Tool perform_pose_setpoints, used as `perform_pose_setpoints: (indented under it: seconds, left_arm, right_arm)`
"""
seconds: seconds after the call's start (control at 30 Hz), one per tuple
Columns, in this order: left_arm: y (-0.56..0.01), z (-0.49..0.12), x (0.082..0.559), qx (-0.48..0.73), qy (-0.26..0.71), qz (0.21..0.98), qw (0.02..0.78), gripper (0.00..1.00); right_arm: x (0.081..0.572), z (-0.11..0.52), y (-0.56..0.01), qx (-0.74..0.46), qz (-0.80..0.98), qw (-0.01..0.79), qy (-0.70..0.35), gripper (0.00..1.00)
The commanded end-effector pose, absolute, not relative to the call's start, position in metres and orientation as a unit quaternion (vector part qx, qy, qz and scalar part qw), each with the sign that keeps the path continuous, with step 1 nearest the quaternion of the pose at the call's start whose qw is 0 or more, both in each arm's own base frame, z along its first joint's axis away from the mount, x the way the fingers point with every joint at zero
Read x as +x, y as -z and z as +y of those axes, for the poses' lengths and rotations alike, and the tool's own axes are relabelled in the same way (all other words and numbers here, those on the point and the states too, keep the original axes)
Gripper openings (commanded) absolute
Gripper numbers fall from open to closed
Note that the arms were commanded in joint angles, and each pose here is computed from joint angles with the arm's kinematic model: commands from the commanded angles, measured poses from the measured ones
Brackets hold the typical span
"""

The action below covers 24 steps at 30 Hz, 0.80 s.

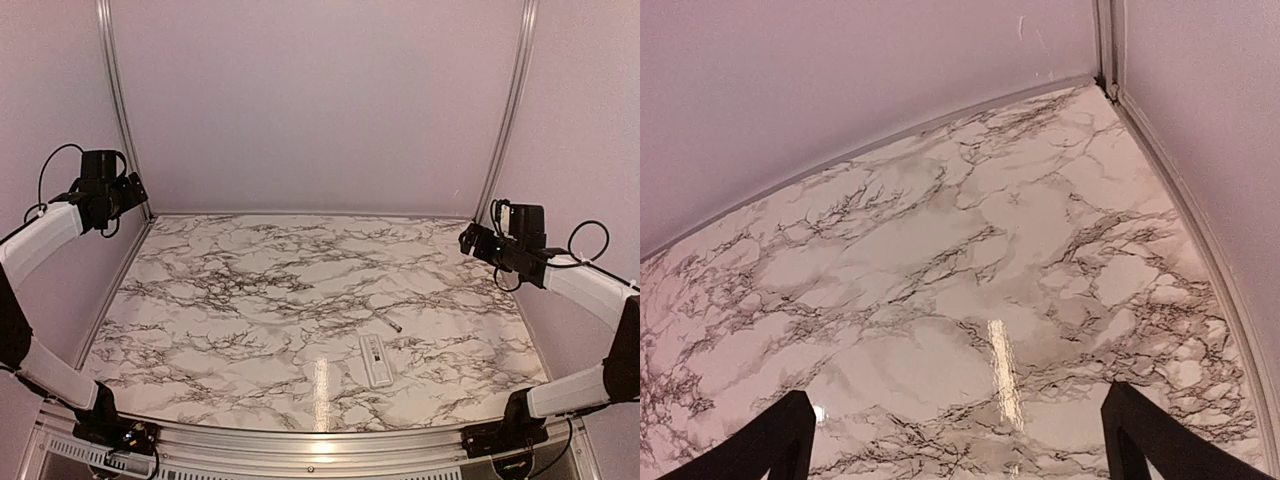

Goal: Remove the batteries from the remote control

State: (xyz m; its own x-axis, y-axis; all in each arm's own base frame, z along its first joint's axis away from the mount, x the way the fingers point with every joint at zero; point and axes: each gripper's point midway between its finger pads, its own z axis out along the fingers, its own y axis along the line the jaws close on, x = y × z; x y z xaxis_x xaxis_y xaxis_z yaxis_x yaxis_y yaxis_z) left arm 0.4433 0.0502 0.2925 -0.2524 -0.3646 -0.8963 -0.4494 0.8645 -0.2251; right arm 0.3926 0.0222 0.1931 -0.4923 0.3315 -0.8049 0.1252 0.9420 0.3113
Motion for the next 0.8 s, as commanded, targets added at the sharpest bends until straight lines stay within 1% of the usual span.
perform_pose_setpoints:
  seconds: [0.0,0.27,0.33,0.43,0.5,0.63,0.77]
  left_arm:
    - [-0.243,0.051,0.400,-0.279,-0.050,0.839,0.464,0.99]
    - [-0.235,0.054,0.370,-0.309,-0.043,0.834,0.455,0.99]
    - [-0.231,0.045,0.369,-0.299,-0.019,0.842,0.448,0.99]
    - [-0.220,0.027,0.366,-0.284,0.024,0.864,0.415,0.99]
    - [-0.216,0.018,0.358,-0.282,0.047,0.872,0.397,0.99]
    - [-0.214,0.002,0.335,-0.267,0.090,0.877,0.389,0.99]
    - [-0.203,-0.006,0.312,-0.256,0.107,0.886,0.371,0.99]
  right_arm:
    - [0.381,0.040,-0.185,0.111,0.873,0.452,-0.147,0.98]
    - [0.361,0.057,-0.190,0.083,0.882,0.429,-0.177,0.98]
    - [0.355,0.064,-0.192,0.071,0.884,0.424,-0.183,0.98]
    - [0.346,0.076,-0.193,0.060,0.894,0.406,-0.181,0.98]
    - [0.337,0.085,-0.191,0.057,0.904,0.384,-0.176,0.98]
    - [0.315,0.109,-0.184,0.047,0.923,0.332,-0.187,0.98]
    - [0.295,0.126,-0.174,0.051,0.938,0.291,-0.181,0.98]
